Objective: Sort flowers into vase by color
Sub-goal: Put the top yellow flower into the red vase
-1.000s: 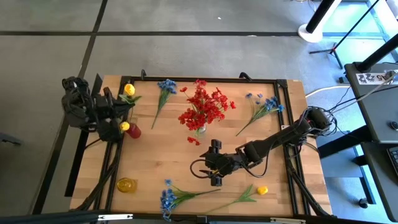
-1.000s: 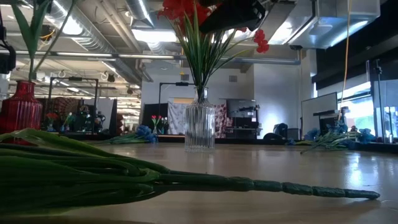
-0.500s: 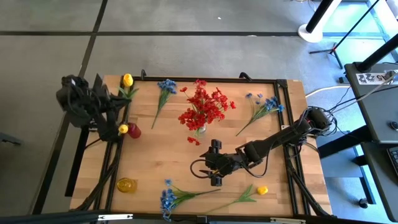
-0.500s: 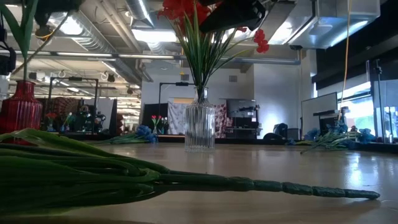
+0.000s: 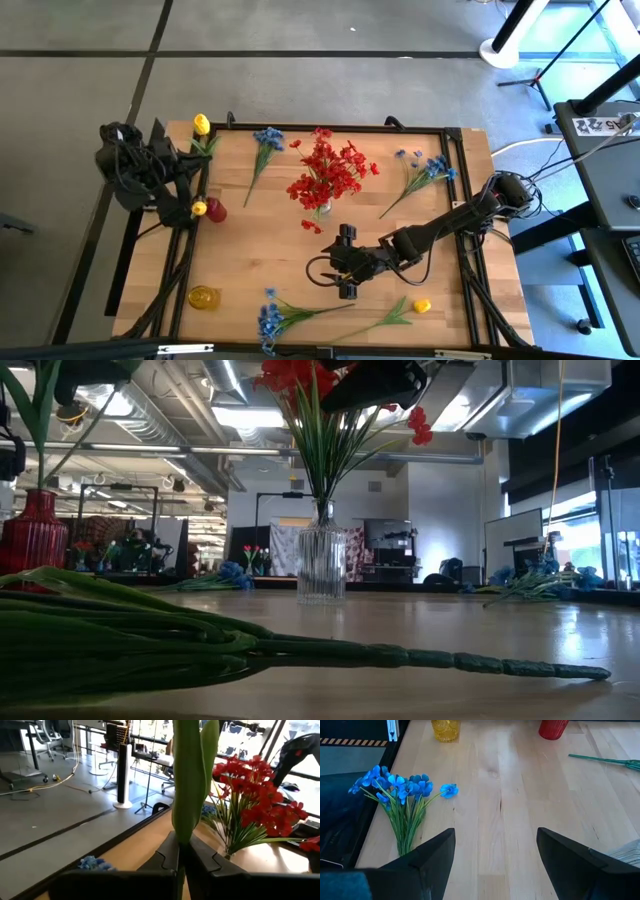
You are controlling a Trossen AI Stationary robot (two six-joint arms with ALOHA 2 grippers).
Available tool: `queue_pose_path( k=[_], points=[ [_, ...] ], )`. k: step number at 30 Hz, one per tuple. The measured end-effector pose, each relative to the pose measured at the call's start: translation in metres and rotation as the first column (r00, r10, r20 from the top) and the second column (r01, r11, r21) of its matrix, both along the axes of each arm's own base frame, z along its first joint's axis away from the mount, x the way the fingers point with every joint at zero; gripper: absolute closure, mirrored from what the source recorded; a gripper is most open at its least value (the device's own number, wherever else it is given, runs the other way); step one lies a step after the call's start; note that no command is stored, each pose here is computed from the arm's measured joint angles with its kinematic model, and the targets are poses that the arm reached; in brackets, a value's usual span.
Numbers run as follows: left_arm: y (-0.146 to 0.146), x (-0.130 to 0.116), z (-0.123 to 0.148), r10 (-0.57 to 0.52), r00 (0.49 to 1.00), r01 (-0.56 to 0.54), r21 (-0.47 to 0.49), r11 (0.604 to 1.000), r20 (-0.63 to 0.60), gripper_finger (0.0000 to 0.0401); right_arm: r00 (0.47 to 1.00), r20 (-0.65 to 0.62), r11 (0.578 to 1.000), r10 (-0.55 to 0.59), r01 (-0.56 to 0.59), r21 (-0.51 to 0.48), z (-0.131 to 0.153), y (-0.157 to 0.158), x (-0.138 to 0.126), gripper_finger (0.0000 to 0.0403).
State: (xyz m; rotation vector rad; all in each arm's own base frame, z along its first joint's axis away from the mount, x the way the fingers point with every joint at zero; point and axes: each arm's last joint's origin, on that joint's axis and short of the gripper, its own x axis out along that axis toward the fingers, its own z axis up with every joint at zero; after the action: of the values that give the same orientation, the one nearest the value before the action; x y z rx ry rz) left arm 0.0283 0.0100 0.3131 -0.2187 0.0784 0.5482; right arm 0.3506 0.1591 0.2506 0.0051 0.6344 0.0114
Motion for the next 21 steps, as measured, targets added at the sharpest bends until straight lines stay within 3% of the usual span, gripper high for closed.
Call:
queue_pose_path(
  k=[17,21],
  points=[
    [-0.0047,0.0036,-0.007,-0.015,1.0,0.015,-0.024,1.0,-0.007,0.038,1.0,-0.007,1.0,0.0,0.0,-0.003,-0.0006,-0.0002,-0.0004,0.0123],
    [-0.0062,0.0043,-0.0022,-0.049,0.999,0.049,-0.102,0.994,0.01,0.0378,1.0,-0.006,1.0,0.0,0.0,-0.003,-0.0006,-0.0003,-0.0003,0.0123]
  ],
)
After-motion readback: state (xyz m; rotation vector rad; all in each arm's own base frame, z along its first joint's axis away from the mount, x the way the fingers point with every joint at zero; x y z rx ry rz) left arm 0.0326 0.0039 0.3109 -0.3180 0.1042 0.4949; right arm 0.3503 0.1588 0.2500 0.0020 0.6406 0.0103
